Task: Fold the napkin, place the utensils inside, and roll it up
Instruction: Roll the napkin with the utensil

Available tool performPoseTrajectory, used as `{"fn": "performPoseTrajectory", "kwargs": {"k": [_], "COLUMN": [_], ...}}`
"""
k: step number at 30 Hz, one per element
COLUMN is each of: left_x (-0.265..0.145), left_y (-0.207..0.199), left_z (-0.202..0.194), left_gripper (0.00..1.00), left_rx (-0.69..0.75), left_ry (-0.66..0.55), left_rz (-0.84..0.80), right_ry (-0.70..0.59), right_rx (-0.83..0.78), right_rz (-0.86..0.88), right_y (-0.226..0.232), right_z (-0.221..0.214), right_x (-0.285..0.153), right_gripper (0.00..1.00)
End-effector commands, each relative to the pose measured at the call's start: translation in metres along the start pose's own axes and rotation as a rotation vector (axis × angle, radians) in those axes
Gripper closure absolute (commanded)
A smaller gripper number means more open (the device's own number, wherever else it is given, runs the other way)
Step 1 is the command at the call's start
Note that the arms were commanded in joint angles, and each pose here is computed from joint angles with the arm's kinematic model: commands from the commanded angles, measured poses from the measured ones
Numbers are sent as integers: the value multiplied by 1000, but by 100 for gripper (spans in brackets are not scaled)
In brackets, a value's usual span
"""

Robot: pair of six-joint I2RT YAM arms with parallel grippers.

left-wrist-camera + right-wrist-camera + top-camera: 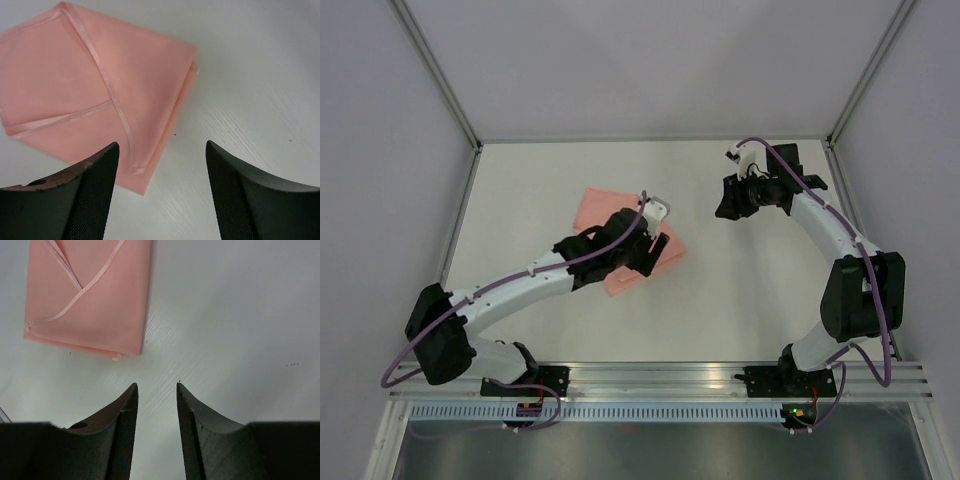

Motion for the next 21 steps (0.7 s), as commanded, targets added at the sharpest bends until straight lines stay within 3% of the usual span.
{"fn": "performPoseTrajectory", "kwargs": {"k": [1,5,8,21], "left_x": [20,51,72,113], "left_y": [-15,-38,-43,-47], "left_z": [-4,-32,-50,-85], "left_gripper": [26,27,28,32], "left_rx": [184,356,407,477], "left_ry": [-60,20,79,184], "left_rz": [76,103,131,214], "right_ry": [-44,-43,-27,-19], "right_rx": [14,28,44,62], "right_rz": [38,33,35,36], "right_y": [7,3,0,-6], "right_z": [0,-4,-7,-10], "right_x": [-16,-13,-8,-4], "right_gripper": [57,57,57,57]}}
Point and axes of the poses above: each gripper's point midway between its finger pads, its own x axis out along the fingers, its own y axis along the line the jaws close on, z = x × y, the point moved 10 cm from there along -x, back along the fingers, and after that the axes turned 5 degrees about x, right-handed, at the moved point
